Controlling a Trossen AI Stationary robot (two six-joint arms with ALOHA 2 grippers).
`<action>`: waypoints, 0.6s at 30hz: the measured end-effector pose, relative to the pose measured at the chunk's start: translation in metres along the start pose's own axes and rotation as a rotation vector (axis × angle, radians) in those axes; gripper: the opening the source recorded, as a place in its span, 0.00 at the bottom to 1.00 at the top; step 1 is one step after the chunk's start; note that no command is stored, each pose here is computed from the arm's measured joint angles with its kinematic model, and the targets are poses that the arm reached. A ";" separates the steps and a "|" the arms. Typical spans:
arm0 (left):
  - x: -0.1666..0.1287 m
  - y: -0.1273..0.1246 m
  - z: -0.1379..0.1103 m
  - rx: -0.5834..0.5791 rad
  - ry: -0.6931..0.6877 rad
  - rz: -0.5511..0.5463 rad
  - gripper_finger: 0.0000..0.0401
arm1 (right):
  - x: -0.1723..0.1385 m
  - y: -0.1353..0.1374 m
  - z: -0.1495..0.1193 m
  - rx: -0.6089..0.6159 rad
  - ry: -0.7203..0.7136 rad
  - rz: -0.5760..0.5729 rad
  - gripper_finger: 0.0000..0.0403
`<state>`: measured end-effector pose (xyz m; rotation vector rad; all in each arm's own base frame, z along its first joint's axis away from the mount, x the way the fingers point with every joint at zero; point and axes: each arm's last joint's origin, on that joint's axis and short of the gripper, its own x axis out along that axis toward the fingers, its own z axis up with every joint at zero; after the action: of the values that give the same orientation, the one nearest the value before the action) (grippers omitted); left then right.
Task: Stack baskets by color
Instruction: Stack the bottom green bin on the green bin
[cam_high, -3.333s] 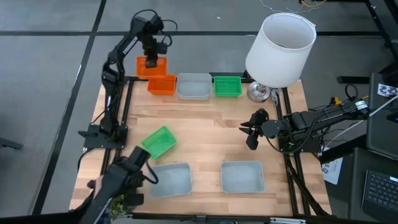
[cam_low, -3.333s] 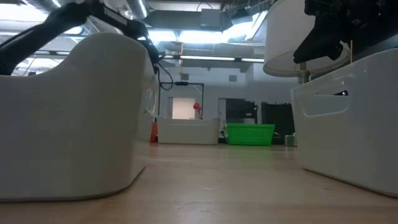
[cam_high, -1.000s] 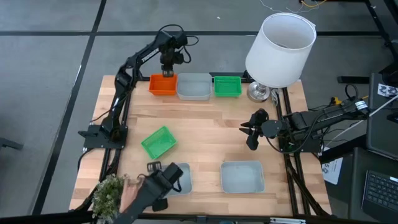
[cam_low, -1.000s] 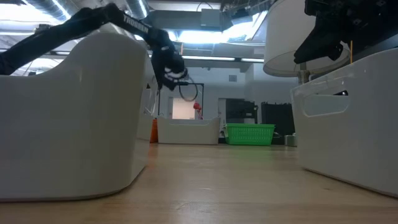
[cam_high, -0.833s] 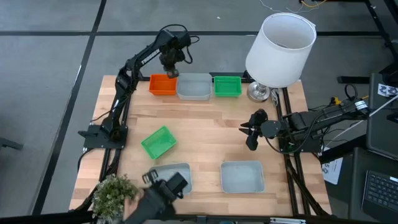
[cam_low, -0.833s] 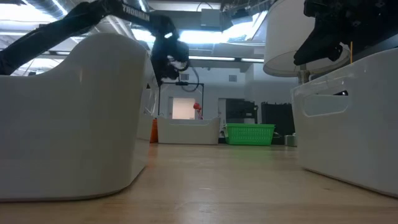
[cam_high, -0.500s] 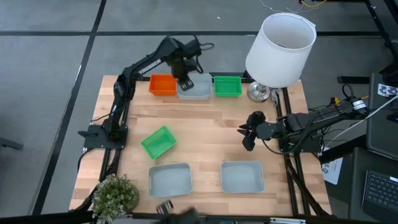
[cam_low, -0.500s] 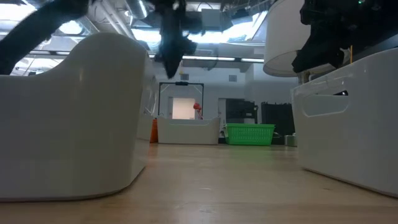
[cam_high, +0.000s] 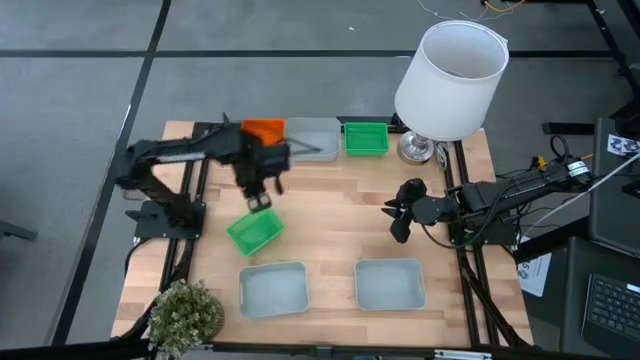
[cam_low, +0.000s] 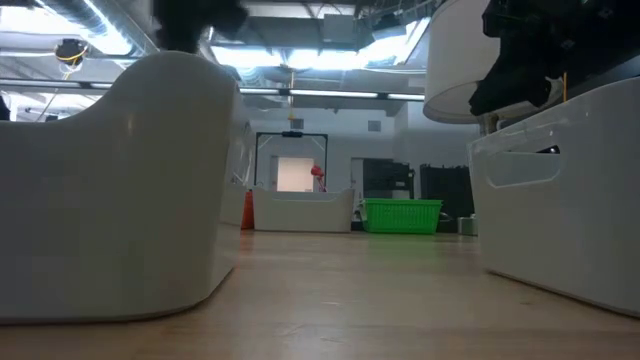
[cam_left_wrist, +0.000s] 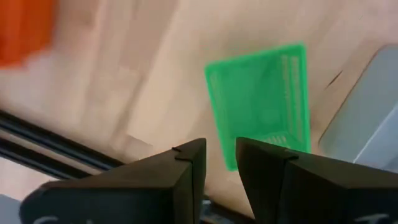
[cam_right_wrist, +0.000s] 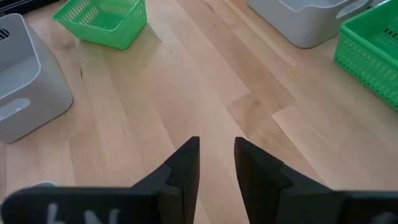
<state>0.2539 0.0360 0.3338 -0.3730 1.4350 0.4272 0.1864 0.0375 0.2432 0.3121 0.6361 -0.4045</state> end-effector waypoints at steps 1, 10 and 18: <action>0.008 -0.004 -0.009 -0.027 0.000 -0.003 0.20 | 0.000 0.000 0.000 0.000 0.000 0.000 0.25; 0.124 -0.022 -0.048 -0.260 -0.003 -0.023 0.20 | 0.000 0.000 0.000 -0.003 0.000 -0.001 0.25; 0.155 -0.042 0.010 -0.222 -0.445 -0.278 0.20 | 0.000 0.000 0.000 -0.008 0.000 -0.001 0.25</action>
<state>0.2964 0.0136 0.1801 -0.6067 0.8903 0.4117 0.1864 0.0374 0.2431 0.3040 0.6378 -0.4031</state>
